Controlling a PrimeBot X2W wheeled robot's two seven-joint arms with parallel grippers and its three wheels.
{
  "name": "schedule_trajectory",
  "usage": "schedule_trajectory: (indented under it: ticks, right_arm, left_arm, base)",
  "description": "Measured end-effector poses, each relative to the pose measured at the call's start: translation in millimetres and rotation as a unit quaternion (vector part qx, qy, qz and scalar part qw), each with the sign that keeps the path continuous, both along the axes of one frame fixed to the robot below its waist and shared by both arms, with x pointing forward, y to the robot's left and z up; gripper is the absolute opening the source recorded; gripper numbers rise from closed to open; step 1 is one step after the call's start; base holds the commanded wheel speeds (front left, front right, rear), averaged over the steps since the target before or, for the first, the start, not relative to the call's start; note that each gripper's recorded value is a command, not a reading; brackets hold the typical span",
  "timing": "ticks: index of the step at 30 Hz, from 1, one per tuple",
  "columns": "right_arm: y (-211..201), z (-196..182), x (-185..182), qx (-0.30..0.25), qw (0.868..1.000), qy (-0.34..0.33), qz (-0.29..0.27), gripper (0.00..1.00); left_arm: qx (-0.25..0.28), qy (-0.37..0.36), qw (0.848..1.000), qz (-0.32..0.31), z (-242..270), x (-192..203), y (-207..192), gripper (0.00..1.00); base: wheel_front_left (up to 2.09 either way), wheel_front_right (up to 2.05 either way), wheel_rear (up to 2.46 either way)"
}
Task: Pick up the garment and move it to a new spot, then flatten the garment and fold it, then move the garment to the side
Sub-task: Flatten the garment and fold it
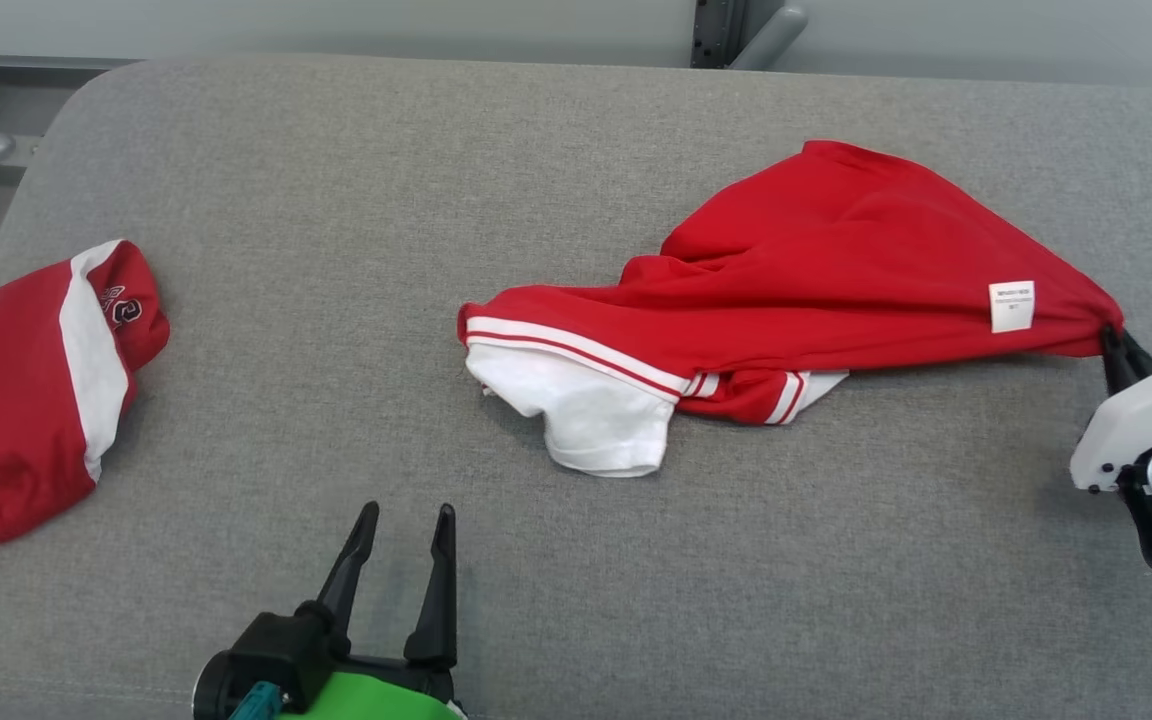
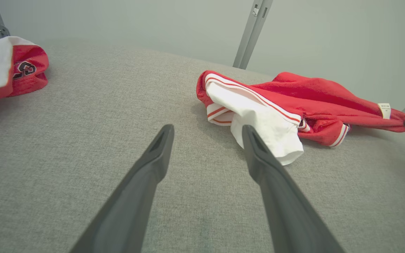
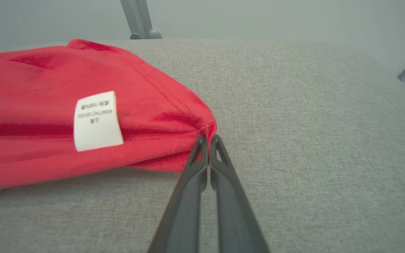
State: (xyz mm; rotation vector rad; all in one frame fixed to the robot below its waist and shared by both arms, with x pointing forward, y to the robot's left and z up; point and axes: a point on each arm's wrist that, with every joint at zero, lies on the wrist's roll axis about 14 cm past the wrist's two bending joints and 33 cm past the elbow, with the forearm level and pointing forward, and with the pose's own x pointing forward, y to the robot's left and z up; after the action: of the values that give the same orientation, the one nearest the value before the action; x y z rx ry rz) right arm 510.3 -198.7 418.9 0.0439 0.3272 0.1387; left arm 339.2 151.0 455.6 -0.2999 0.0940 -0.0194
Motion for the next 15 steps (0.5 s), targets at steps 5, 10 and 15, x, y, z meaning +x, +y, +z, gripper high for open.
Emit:
schedule_trajectory:
  ticks: [5,10,15]
  right_arm:
    - [-35,2,-6,-0.015,0.999,-0.001,-0.035,0.00]
    - [-51,-1,-13,-0.023,0.998,0.002,-0.051,0.00]
    - [-49,-4,-16,-0.019,0.998,0.004,-0.052,0.00]
  left_arm:
    - [0.020,0.005,0.998,-0.058,-8,5,-23,1.00]
    - [0.085,0.012,0.985,-0.148,-21,15,-51,1.00]
    - [0.138,0.037,0.968,-0.207,-42,31,-67,1.00]
  base:
    - [0.00,0.00,0.00]
    - [0.00,0.00,0.00]
    - [0.00,0.00,0.00]
